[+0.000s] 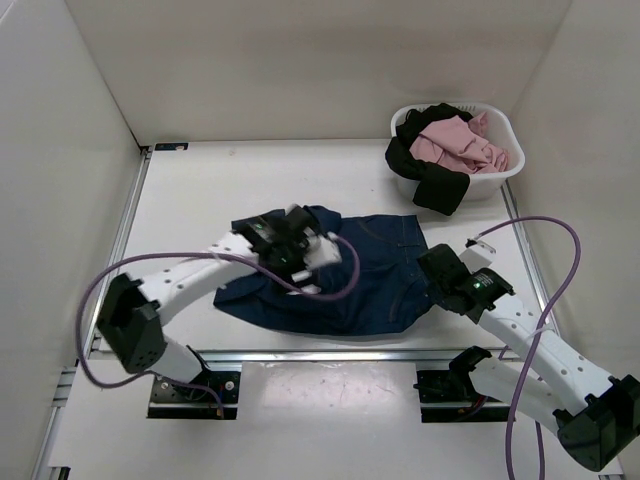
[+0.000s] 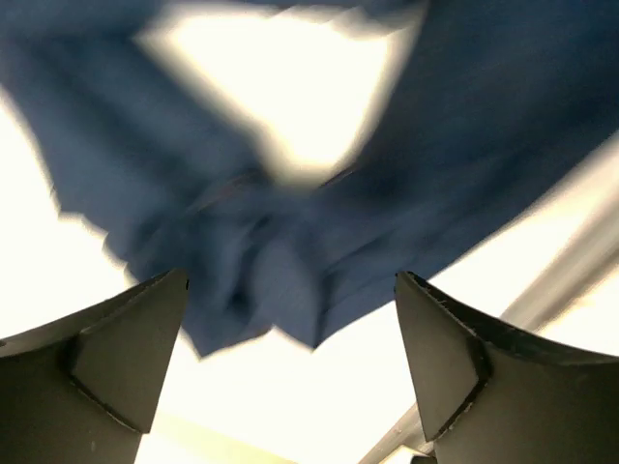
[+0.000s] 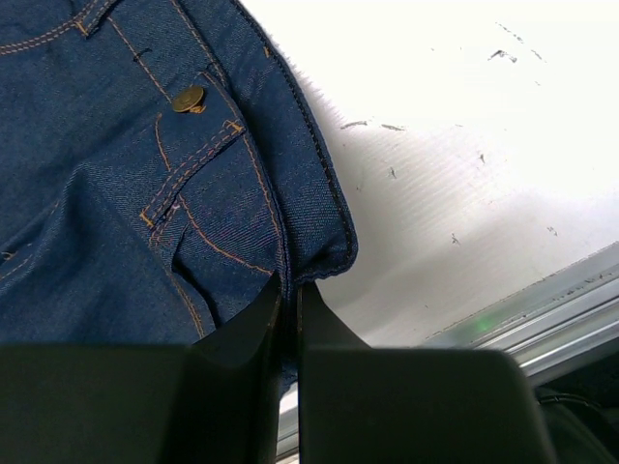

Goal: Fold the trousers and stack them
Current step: Flatten the trousers out

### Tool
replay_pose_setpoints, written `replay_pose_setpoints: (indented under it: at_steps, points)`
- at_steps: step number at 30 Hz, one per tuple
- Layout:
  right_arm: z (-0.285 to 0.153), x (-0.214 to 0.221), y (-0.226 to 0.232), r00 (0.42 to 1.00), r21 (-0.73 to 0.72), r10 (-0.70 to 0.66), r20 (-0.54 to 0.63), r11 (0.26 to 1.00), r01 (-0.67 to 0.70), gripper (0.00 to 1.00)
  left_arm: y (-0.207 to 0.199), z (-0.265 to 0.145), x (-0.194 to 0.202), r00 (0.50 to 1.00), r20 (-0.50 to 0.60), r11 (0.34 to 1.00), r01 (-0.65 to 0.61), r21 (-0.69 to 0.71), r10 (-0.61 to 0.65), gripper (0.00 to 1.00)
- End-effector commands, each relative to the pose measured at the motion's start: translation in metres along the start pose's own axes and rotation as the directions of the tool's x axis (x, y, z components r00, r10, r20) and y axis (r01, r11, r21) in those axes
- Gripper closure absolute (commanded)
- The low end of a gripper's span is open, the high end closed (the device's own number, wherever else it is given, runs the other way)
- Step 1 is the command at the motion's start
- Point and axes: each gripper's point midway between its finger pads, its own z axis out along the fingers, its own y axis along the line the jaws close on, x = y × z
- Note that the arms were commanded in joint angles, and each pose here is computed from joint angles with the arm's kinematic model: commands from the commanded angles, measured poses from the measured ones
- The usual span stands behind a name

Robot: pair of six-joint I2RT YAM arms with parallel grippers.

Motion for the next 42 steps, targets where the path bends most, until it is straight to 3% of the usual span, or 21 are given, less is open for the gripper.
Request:
replay_pose_setpoints:
  at_steps: [1,2,6,9,14,22,23,25,26,28,29,32,36,38,39,42]
  points:
    - [0.001,-0.005,-0.012,0.999,0.045,0.002,0.034,0.999,-0.004,1.0,0.046,-0.033,0.047,0.989,-0.002,0.982,0.149,-0.115,-0.15,0.0]
    - [-0.001,-0.007,-0.01,0.999,0.038,0.007,0.038,0.999,-0.009,1.0,0.063,-0.035,0.084,0.978,-0.063,0.962,0.181,-0.202,-0.198,0.0]
    - [0.0,-0.006,-0.01,0.999,0.045,0.002,0.034,0.999,-0.004,1.0,0.081,-0.022,0.164,0.939,-0.108,0.906,0.277,-0.321,-0.326,0.0]
    - [0.002,-0.004,-0.007,1.0,0.03,0.001,0.03,1.0,-0.002,1.0,0.068,-0.001,0.197,0.919,-0.151,0.903,0.309,-0.3,-0.365,0.0]
    - [0.001,-0.004,-0.004,1.0,0.026,-0.009,0.019,1.0,0.008,1.0,0.085,0.018,0.207,0.894,-0.103,0.861,0.382,-0.335,-0.436,0.0]
    - [0.005,-0.001,-0.004,1.0,0.025,0.001,0.02,1.0,-0.002,1.0,0.079,0.045,0.151,0.886,0.093,0.884,0.461,-0.075,-0.455,0.03]
    - [0.005,-0.002,-0.002,1.0,0.017,0.007,0.024,1.0,-0.007,1.0,0.077,0.045,0.148,0.885,0.105,0.885,0.461,-0.061,-0.453,0.06]
    - [0.006,-0.004,-0.003,0.999,0.021,0.007,0.032,1.0,-0.007,1.0,0.076,0.05,0.144,0.872,0.107,0.875,0.483,-0.029,-0.478,0.27]
    - [0.006,-0.004,-0.003,0.999,0.021,0.007,0.032,1.0,-0.007,1.0,0.076,0.055,0.144,0.867,0.094,0.869,0.494,-0.018,-0.49,0.39]
    - [0.007,-0.003,-0.003,1.0,0.028,0.002,0.029,1.0,-0.002,1.0,0.082,0.056,0.147,0.847,0.083,0.848,0.53,-0.033,-0.526,0.81]
    - [0.007,-0.003,-0.003,1.0,0.028,0.002,0.029,1.0,-0.002,1.0,0.093,0.051,0.155,0.827,0.081,0.824,0.561,-0.074,-0.556,0.86]
    - [0.0,-0.012,-0.006,0.998,0.041,0.012,0.058,0.999,-0.014,1.0,0.107,0.03,0.186,0.788,0.032,0.775,0.611,-0.159,-0.615,0.86]
    - [-0.019,-0.034,-0.022,0.99,0.079,0.037,0.133,0.996,-0.047,1.0,0.136,-0.043,0.242,0.765,0.0,0.715,0.603,-0.353,-0.644,0.86]
    - [-0.028,-0.047,-0.029,0.981,0.092,0.052,0.185,0.993,-0.07,1.0,0.128,-0.063,0.266,0.772,-0.059,0.731,0.57,-0.374,-0.632,0.86]
    - [-0.033,-0.052,-0.032,0.976,0.09,0.069,0.204,0.992,-0.089,1.0,0.128,-0.08,0.286,0.748,-0.071,0.7,0.577,-0.42,-0.66,0.86]
    - [-0.049,-0.066,-0.044,0.966,0.11,0.082,0.247,0.988,-0.112,1.0,0.114,-0.098,0.318,0.711,-0.149,0.691,0.575,-0.437,-0.687,0.86]
